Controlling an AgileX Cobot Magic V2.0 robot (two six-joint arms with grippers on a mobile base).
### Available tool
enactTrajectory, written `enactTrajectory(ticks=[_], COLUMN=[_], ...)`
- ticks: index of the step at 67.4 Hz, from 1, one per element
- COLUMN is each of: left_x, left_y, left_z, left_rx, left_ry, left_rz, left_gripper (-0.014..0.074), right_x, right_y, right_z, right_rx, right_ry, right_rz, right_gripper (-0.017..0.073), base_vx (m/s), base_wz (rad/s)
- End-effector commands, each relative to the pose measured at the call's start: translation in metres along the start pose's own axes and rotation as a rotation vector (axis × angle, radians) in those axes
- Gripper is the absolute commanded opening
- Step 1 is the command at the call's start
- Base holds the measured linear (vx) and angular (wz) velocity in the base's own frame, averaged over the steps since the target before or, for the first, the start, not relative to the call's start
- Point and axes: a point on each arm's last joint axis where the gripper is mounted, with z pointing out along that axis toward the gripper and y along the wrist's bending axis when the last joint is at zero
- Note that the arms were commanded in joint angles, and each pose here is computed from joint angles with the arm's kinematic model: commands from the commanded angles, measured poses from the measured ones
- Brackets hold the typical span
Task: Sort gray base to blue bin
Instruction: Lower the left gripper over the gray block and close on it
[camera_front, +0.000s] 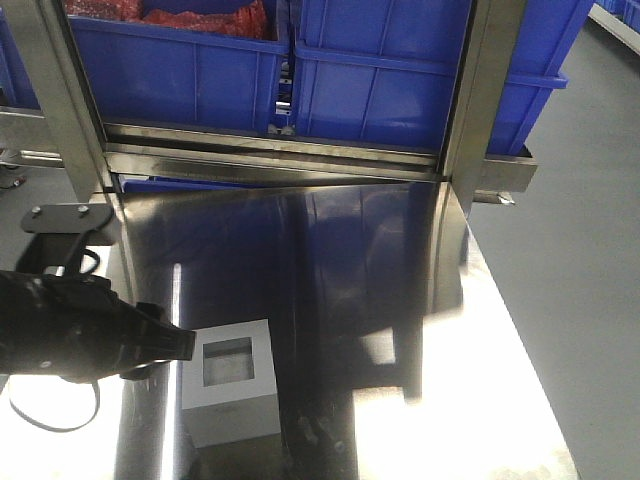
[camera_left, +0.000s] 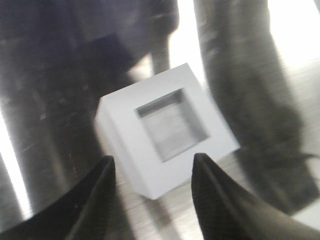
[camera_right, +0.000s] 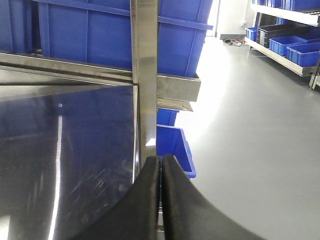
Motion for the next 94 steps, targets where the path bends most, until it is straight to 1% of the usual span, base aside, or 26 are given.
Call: enactTrajectory(ticks=[1, 3, 7, 10, 16, 27, 41, 44, 50, 60, 73, 80, 88, 94], left_x=[-0.010, -0.011, -0.012, -0.015, -0.020, -0.021, -0.023, -0.023, -0.023, -0.022, -0.020, -0.018, -0.016, -0.015], left_y=[-0.011, -0.013, -0.018, -0.022, -0.024, -0.025, -0.026, -0.026, -0.024, -0.022, -0.021, -0.020, -0.019, -0.018], left_z=[-0.001, 0.002, 0.007, 0.010, 0.015, 0.026, 0.037, 0.040, 0.048, 0.059, 0.073, 0.078, 0.082, 0.082], left_rx=[-0.042, -0.057, -0.067, -0.066, -0.066, -0.084, -0.081, -0.082, -0.103, -0.134, -0.151, -0.161, -0.172, -0.175], left_ry=[-0.037, -0.026, -0.007, 0.001, 0.005, 0.044, 0.050, 0.047, 0.055, 0.079, 0.115, 0.133, 0.154, 0.158], left_rz=[0.001, 0.017, 0.025, 0.013, -0.016, -0.019, -0.025, -0.029, -0.058, -0.078, -0.080, -0.079, -0.080, -0.078], left_gripper=[0.0348, 0.0348, 0.0348, 0.0348, 0.0351, 0.0388, 0.0456, 0.0457, 0.0454, 0.0442, 0.0407, 0.0370, 0.0289, 0.0192], right_x=[-0.006, -0.006, -0.006, -0.006, -0.006, -0.006, -0.006, -0.006, -0.006, -0.006, -0.006, -0.006, -0.006, -0.006], right_y=[0.000, 0.000, 0.000, 0.000, 0.000, 0.000, 0.000, 0.000, 0.000, 0.000, 0.000, 0.000, 0.000, 0.000], right_z=[0.000, 0.000, 0.000, 0.000, 0.000, 0.000, 0.000, 0.000, 0.000, 0.000, 0.000, 0.000, 0.000, 0.000], right_rx=[0.009, 0.009, 0.009, 0.009, 0.009, 0.009, 0.009, 0.009, 0.009, 0.009, 0.009, 0.009, 0.009, 0.009], right_ry=[-0.081, -0.081, -0.082, -0.082, -0.082, -0.082, -0.083, -0.083, -0.082, -0.082, -0.082, -0.082, -0.082, -0.082], right_rz=[-0.015, -0.015, -0.015, -0.015, -0.015, -0.015, -0.015, -0.015, -0.015, -0.015, -0.015, -0.015, -0.015, -0.015], right_gripper=[-0.0005, -0.0005, -0.0005, -0.0005, -0.0005, -0.0005, -0.0005, -0.0005, -0.0005, -0.0005, -0.0005, -0.0005, -0.0005, -0.0005], base_vx=[0.00, 0.00, 0.00, 0.00, 0.00, 0.00, 0.00, 0.00, 0.00, 0.00, 0.00, 0.00, 0.00, 0.00], base_wz=[0.00, 0.00, 0.00, 0.00, 0.00, 0.00, 0.00, 0.00, 0.00, 0.00, 0.00, 0.00, 0.00, 0.00])
